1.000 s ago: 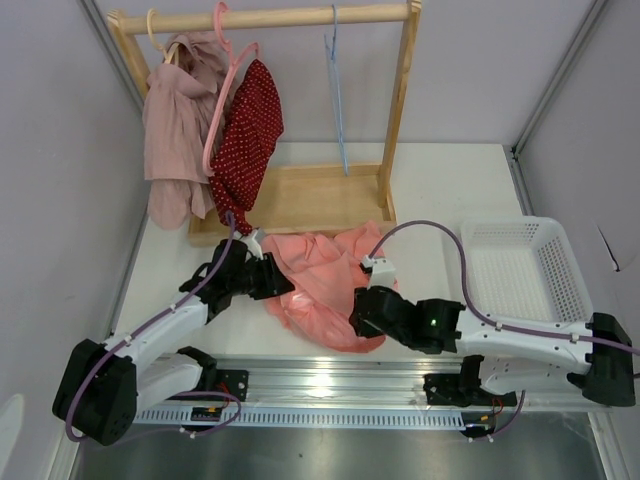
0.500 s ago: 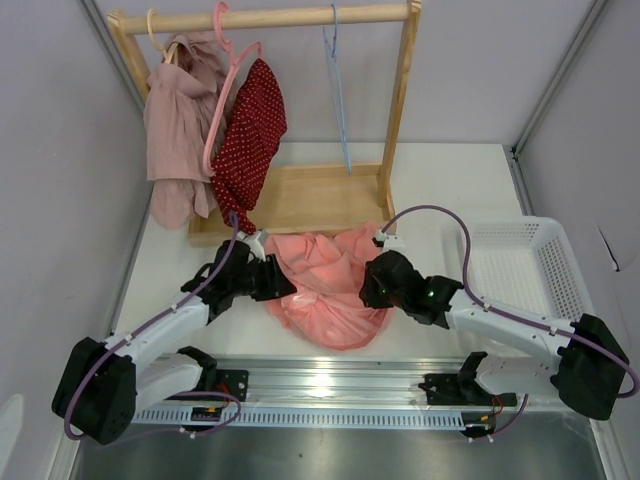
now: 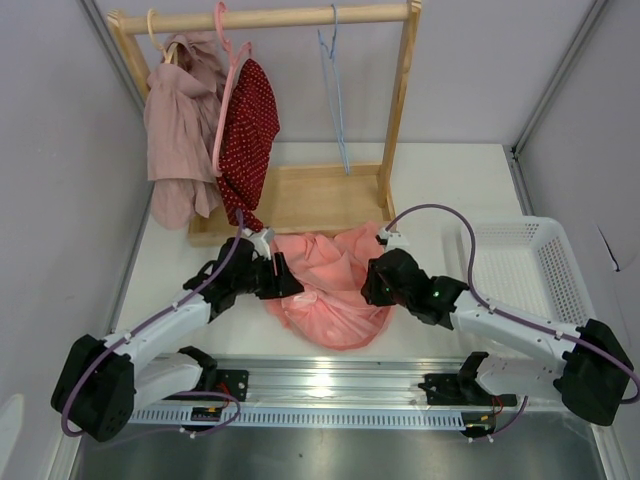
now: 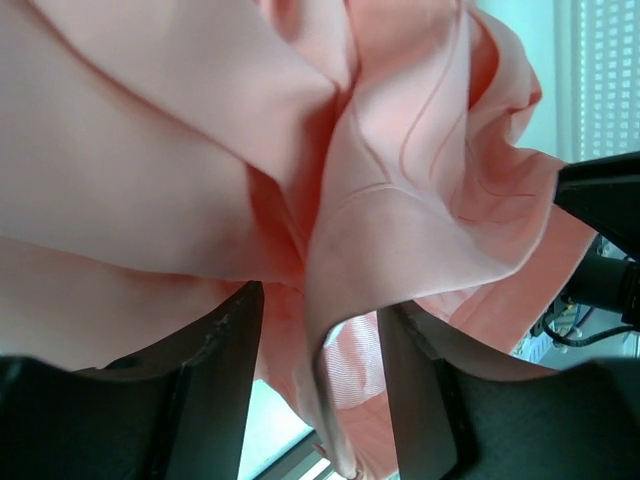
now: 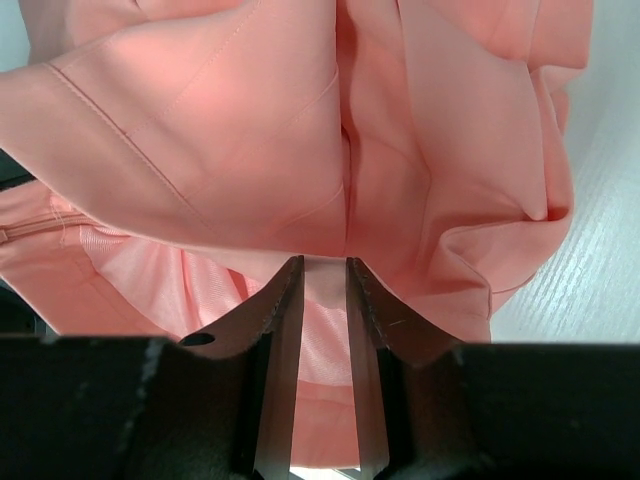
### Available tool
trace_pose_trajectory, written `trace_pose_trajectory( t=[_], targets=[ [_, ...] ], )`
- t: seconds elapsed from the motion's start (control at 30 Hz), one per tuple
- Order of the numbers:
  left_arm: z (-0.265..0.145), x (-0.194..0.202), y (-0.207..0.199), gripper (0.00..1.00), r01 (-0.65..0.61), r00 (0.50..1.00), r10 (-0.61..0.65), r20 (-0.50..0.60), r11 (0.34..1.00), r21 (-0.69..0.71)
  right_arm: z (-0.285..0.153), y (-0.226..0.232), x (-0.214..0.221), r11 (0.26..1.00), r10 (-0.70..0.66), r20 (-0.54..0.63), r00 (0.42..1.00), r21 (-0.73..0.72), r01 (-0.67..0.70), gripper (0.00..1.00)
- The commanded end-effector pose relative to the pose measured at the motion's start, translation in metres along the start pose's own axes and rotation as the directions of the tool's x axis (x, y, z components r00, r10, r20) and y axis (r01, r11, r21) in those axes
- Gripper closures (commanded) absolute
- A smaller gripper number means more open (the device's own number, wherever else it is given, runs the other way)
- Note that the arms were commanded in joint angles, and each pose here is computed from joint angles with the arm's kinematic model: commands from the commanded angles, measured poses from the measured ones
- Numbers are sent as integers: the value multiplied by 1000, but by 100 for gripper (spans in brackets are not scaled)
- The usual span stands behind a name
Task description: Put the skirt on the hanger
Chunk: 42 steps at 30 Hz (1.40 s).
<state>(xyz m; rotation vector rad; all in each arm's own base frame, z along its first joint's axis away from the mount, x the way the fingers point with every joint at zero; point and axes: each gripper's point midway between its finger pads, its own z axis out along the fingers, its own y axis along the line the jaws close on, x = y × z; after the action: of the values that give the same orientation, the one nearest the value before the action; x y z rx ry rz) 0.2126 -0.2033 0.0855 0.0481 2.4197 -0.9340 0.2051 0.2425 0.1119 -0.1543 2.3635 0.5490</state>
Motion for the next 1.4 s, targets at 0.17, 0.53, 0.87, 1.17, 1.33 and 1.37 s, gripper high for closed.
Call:
trace_pose_trajectory(
  t=[0.17, 0.53, 0.87, 1.17, 1.33, 1.37],
  targets=[
    [-17, -35, -46, 41, -141, 988, 132, 79, 982, 123, 21, -13, 13, 999, -5, -9, 1000, 50, 6, 72],
    [-43, -63, -80, 37, -279, 951, 245, 189, 944, 178, 31, -19, -3, 996, -7, 34, 999, 90, 4, 72],
    [-121, -170, -184, 35, -401, 806, 222, 549, 886, 231, 28, -16, -15, 996, 1, 65, 998, 94, -7, 71],
    [-137, -278, -226, 34, -244, 656, 229, 719, 966, -85, 31, -15, -13, 996, 0, 53, 999, 89, -5, 71],
    [-128, -326, -237, 31, -176, 583, 285, 761, 958, -225, 31, -14, -12, 997, 4, 47, 999, 79, -8, 72],
    [-141, -339, -250, 30, -169, 551, 271, 789, 963, -212, 32, -14, -11, 997, 2, 44, 999, 78, -6, 72]
  ],
)
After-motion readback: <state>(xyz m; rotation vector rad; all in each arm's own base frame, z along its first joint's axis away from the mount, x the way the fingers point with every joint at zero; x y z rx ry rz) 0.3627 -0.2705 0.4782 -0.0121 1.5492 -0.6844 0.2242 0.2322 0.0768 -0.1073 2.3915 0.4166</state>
